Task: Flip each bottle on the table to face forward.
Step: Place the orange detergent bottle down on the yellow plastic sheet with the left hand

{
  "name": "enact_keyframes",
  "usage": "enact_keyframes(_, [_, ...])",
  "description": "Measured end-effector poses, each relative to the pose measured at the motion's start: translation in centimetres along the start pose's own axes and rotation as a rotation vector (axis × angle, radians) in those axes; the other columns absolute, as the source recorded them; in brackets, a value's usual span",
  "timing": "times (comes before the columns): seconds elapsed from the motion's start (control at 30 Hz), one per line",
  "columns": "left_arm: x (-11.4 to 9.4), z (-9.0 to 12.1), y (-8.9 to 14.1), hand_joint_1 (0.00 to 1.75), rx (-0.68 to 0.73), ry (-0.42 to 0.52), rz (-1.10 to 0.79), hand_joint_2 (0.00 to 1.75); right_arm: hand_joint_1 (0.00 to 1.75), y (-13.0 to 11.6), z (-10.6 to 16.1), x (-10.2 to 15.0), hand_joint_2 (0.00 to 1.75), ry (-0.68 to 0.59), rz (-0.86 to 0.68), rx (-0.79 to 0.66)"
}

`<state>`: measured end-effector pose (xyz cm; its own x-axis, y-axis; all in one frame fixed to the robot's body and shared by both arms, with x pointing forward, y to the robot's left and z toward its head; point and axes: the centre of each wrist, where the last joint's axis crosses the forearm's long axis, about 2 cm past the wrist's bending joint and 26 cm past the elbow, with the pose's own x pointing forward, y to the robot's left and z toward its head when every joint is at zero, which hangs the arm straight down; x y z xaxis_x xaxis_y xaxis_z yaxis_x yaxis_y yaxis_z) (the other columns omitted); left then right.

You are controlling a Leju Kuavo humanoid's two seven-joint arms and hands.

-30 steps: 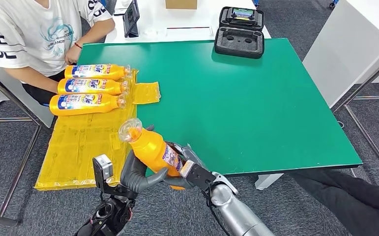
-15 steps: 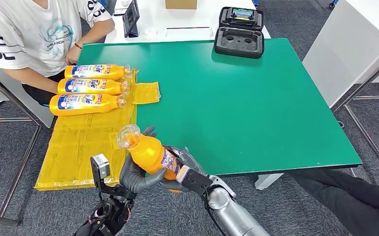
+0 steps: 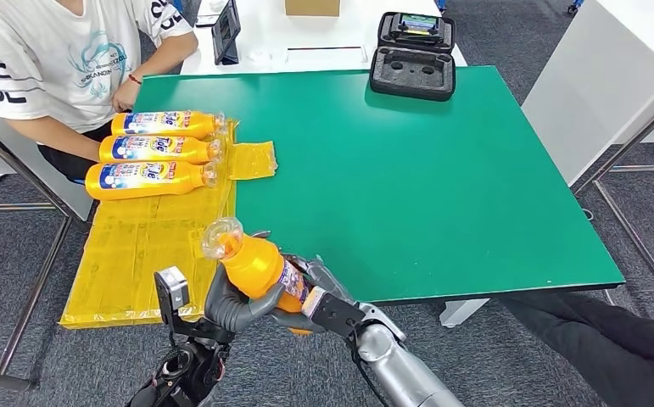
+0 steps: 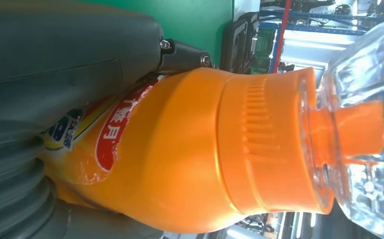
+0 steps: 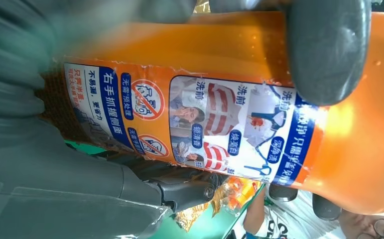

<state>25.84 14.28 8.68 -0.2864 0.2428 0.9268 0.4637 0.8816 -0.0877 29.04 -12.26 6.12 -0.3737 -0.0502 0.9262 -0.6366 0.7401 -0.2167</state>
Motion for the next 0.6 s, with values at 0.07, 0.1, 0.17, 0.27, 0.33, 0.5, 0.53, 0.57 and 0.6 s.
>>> enact_keyframes(0.07, [-0.01,0.01,0.01,1.75,0.000,0.000,-0.002,1.75,1.71,0.05,0.00,-0.02,1.75,0.001,-0.001,0.000])
enact_keyframes(0.1, [-0.02,0.01,0.02,1.75,0.000,-0.001,-0.004,1.75,1.71,0.06,0.00,-0.02,1.75,0.001,-0.001,0.001])
enact_keyframes(0.17, [-0.03,0.02,0.03,1.75,0.000,-0.001,-0.009,1.75,1.64,0.05,0.00,-0.03,1.75,0.002,0.000,0.001])
enact_keyframes(0.27, [-0.06,0.05,0.05,1.75,-0.001,-0.002,-0.014,1.75,0.48,0.04,0.02,-0.03,1.75,0.002,0.002,0.001])
enact_keyframes(0.33, [-0.07,0.05,0.07,1.75,0.001,-0.004,-0.020,1.75,0.00,0.08,0.09,-0.07,1.31,0.005,0.004,0.002])
enact_keyframes(0.5, [-0.15,0.26,0.06,1.75,0.017,0.000,-0.036,1.75,0.00,0.25,0.19,-0.11,0.00,0.032,0.012,-0.030])
enact_keyframes(0.53, [-0.17,0.30,0.05,1.75,0.020,0.001,-0.040,1.75,0.00,0.24,0.19,-0.10,0.00,0.035,0.011,-0.037])
enact_keyframes(0.57, [-0.18,0.33,0.05,1.75,0.025,0.001,-0.045,1.75,0.00,0.23,0.17,-0.08,0.00,0.036,0.009,-0.044])
enact_keyframes(0.6, [-0.18,0.34,0.05,1.75,0.032,0.001,-0.053,1.75,0.00,0.21,0.14,-0.02,0.00,0.036,0.007,-0.053])
